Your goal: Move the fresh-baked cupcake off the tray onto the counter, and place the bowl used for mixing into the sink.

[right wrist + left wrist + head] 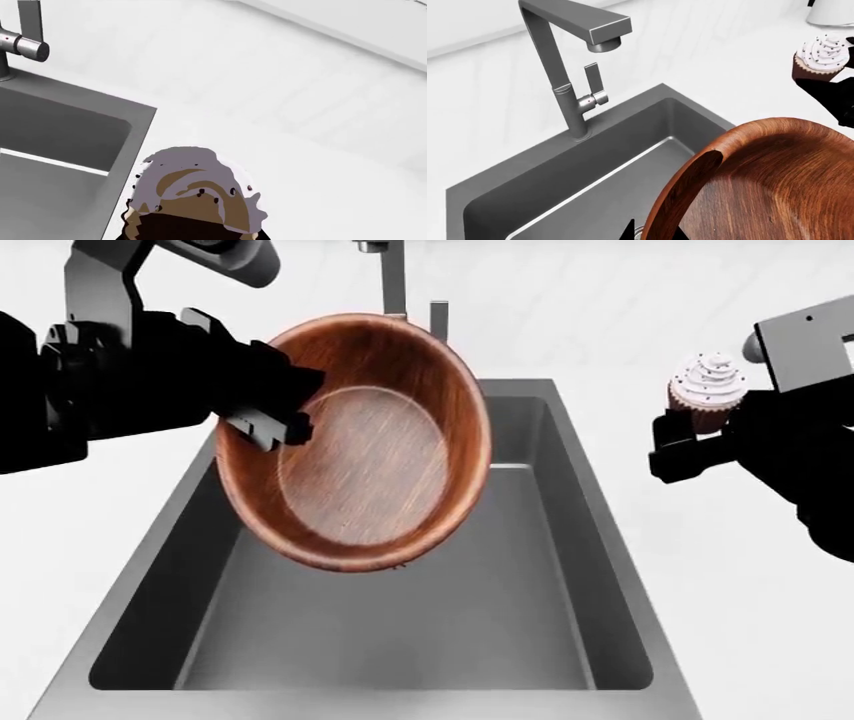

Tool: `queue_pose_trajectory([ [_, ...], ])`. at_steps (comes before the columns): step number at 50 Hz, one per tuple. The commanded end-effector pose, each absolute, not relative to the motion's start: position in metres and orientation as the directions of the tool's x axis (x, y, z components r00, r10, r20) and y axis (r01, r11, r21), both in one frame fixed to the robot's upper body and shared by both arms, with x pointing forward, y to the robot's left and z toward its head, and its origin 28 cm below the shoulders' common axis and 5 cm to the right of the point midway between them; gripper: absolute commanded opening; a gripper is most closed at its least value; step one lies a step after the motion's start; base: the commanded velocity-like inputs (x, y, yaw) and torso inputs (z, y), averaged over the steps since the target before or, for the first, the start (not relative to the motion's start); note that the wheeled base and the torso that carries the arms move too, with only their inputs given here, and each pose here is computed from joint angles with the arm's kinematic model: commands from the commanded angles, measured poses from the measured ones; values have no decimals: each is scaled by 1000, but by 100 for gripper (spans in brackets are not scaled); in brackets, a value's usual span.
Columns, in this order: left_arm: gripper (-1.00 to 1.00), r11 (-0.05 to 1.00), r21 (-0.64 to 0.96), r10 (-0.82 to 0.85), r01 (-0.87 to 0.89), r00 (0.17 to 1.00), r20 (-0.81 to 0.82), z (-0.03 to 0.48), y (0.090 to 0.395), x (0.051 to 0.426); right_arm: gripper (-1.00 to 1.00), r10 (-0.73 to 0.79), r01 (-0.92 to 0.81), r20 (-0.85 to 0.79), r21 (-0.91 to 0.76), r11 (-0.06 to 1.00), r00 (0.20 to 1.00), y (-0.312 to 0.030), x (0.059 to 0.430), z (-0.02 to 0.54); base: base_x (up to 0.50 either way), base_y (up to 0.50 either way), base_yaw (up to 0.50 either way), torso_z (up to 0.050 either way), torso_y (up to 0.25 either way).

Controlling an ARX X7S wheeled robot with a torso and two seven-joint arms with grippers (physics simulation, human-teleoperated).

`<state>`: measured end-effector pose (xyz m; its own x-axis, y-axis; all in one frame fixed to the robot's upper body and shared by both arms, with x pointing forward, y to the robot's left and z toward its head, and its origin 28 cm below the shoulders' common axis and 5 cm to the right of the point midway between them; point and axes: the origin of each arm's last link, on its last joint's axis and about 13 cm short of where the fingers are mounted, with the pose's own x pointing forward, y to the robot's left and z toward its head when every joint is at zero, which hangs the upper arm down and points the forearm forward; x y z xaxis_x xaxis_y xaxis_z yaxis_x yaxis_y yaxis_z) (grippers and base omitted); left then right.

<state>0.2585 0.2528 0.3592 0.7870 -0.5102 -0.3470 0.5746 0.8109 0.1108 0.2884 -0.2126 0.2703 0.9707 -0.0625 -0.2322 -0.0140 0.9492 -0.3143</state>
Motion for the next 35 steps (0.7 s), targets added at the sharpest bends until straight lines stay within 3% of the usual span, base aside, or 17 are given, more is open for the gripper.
queue_pose_trajectory([
  [1, -100, 852, 134, -443, 505, 834, -328, 361, 252, 258, -100, -87, -14, -282, -339, 941, 955, -216, 296, 267, 0, 0, 0, 0, 0],
  [35, -100, 855, 138, -436, 500, 836, -334, 360, 253, 259, -100, -72, -53, -399, -292, 955, 914, -215, 304, 260, 0, 0, 0, 0, 0],
])
